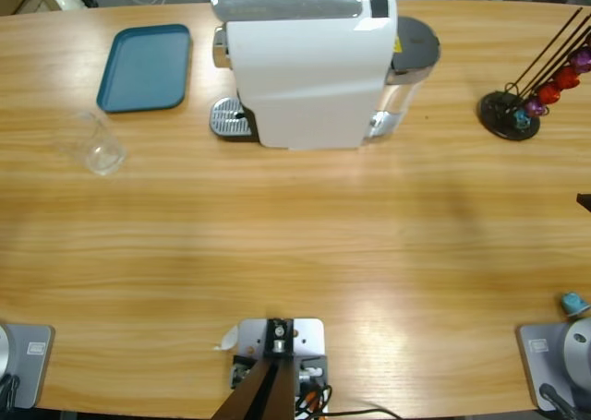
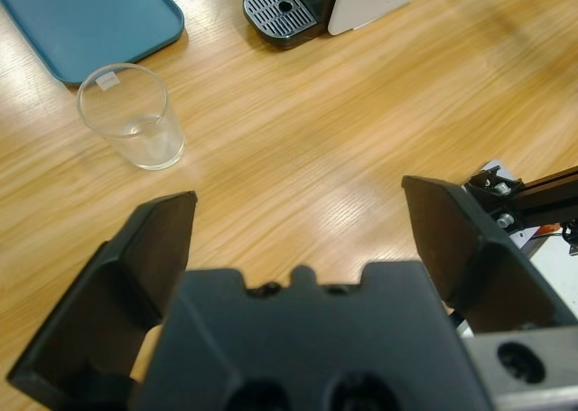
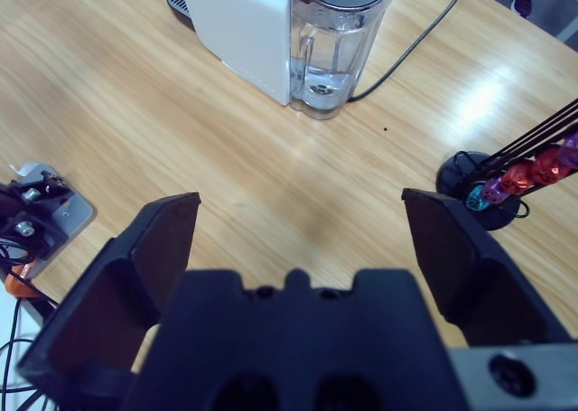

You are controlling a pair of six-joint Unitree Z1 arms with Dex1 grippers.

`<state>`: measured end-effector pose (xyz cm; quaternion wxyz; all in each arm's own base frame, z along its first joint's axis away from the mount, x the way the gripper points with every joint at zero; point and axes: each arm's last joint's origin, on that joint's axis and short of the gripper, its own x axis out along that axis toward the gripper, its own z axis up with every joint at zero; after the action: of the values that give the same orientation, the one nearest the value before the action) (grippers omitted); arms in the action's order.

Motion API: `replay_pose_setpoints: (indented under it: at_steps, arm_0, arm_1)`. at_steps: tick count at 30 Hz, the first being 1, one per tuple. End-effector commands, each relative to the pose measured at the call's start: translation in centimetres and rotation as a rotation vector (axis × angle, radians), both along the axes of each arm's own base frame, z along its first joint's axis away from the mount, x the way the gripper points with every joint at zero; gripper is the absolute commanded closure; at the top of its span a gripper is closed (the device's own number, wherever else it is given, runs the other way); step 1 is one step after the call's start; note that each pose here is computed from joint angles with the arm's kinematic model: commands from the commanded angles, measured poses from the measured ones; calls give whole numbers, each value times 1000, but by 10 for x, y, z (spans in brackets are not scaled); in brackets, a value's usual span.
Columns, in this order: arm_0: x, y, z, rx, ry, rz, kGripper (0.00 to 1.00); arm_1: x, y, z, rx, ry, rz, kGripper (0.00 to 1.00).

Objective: Pour coffee

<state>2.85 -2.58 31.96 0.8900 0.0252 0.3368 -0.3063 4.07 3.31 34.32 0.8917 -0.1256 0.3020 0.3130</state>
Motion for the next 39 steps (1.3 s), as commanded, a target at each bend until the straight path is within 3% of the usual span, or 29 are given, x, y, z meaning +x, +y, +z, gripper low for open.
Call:
replay_pose_setpoints:
  at_steps: [1,9,12,16,19,21,25,29,34,39]
  arm_0:
    - [3,-3,-8,18,48,-2,0]
    - [11,-8,1,21,62,10,0]
    - [28,-20,39,-41,94,67,0]
    - [73,-55,85,-99,186,63,0]
    - [111,-83,101,-156,263,119,4]
    - [138,-103,97,-197,364,139,57]
    - [192,-132,76,-287,509,203,55]
    - [239,-141,64,-399,515,303,65]
    - [278,-162,42,-406,578,338,69]
    - [309,-188,22,-454,685,215,69]
  arm_1:
    - [-2,-2,-9,-9,9,-10,27]
    - [-2,-2,-8,-8,9,-8,25]
    - [-1,-1,-8,-10,12,-8,23]
    - [0,-1,-9,-12,14,-8,23]
    - [0,0,-8,-13,15,-8,23]
    - [1,0,-8,-16,18,-8,23]
    - [0,0,-8,-15,18,-8,23]
    - [-1,-1,-9,-12,15,-7,27]
    - [-1,-1,-8,-10,13,-7,27]
    - [-2,-2,-9,-7,11,-6,27]
